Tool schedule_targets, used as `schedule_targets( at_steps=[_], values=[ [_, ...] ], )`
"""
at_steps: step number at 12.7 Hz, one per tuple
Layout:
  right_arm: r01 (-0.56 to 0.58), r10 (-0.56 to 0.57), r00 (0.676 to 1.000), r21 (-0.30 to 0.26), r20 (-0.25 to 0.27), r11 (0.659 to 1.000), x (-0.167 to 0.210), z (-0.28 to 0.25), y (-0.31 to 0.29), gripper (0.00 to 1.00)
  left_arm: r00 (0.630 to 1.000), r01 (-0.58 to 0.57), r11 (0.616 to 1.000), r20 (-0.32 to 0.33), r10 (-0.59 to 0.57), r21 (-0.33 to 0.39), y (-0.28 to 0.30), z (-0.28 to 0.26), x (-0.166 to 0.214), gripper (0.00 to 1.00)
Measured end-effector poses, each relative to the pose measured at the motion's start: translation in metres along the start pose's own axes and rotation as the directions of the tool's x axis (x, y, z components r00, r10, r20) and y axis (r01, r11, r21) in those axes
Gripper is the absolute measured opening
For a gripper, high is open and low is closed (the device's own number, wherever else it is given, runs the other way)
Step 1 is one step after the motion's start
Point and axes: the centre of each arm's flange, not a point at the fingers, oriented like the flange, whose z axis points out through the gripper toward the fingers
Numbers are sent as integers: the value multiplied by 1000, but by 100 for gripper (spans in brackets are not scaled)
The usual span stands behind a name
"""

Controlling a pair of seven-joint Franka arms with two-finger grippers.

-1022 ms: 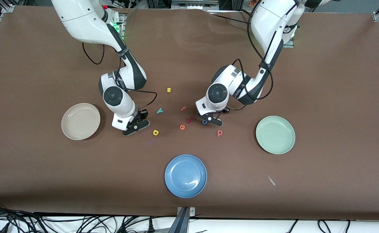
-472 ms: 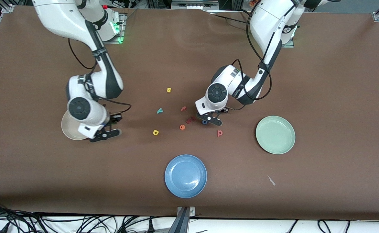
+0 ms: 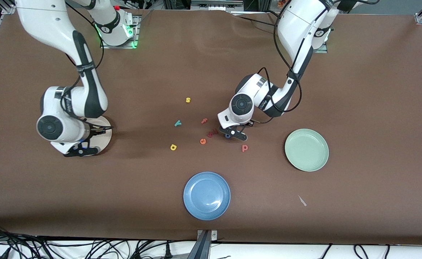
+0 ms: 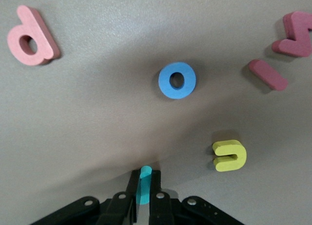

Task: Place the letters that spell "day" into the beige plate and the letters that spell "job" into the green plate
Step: 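Carry the green p to the white plate while the left gripper grasps cyan j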

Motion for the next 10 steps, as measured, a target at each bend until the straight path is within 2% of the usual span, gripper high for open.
schedule_targets(
  at_steps=[1, 3, 6, 7, 10],
  values=[
    [-21, 21, 1000, 2, 10, 1000, 1, 9, 13, 34, 1000, 0, 1000, 2, 0, 1, 0, 0, 0, 8],
    [-41, 40, 999, 13, 11, 999, 3, 12, 12, 56, 999, 1, 1000, 32, -1, 8, -1, -7, -3, 8],
    [-120, 120, 993, 43, -5, 992, 7, 1, -33, 90, 996, 26, 999, 82, -28, 32, -22, -52, -9, 8],
    [-158, 158, 987, 58, -5, 986, 6, -1, -56, 99, 995, 35, 999, 92, -38, 34, -39, -71, -12, 8],
    [-292, 293, 956, 138, 13, 946, 1, -10, -126, 100, 995, -6, 1000, 103, 6, 1, -117, -119, -16, 8]
  ],
)
